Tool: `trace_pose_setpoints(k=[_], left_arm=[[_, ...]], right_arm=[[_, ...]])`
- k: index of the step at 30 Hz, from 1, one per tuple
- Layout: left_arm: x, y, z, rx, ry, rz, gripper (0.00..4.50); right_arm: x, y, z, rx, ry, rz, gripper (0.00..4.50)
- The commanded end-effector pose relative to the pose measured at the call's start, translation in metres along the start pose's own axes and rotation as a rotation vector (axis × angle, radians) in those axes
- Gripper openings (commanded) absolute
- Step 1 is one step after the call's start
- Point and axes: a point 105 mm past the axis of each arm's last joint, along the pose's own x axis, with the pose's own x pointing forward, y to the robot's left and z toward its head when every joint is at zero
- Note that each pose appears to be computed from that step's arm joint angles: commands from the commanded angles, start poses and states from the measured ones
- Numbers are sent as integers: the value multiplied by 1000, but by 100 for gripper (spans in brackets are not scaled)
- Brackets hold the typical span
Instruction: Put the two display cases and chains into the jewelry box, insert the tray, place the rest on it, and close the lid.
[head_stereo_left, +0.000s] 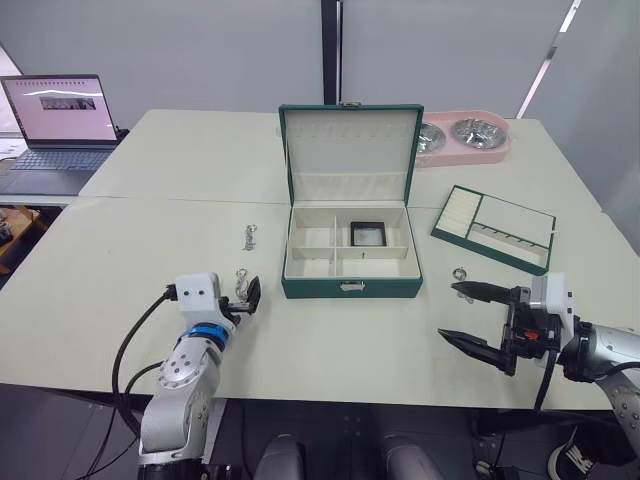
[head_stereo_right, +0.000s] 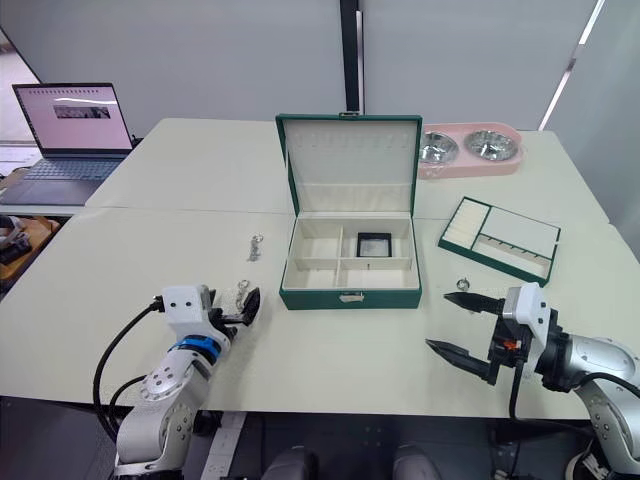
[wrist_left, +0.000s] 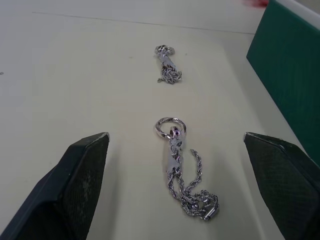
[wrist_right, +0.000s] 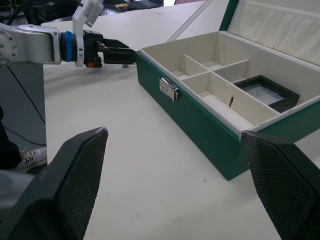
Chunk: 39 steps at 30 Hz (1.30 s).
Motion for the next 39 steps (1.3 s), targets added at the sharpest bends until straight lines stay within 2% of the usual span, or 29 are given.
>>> trace_pose_setpoints(k=[1,10,33,36,39], left_arm=[[3,1,-3,32,46,0,445],[5,-3,-18,49,146,-38,445],[6,-11,-39,68,262,-94,445],[6,-11,-41,70,267,-96,390],[6,-11,-40,71,266,-97,298]], right_arm=[[2,2,9,-27,-23,2,450],[1,0,6,-17,-27,-6,450],[-3,-4,1,-14,-25,-21,450],[-4,-4,-1,-12,-22,-22,450],[-5,-5,-2,-10,-20,-22,450]])
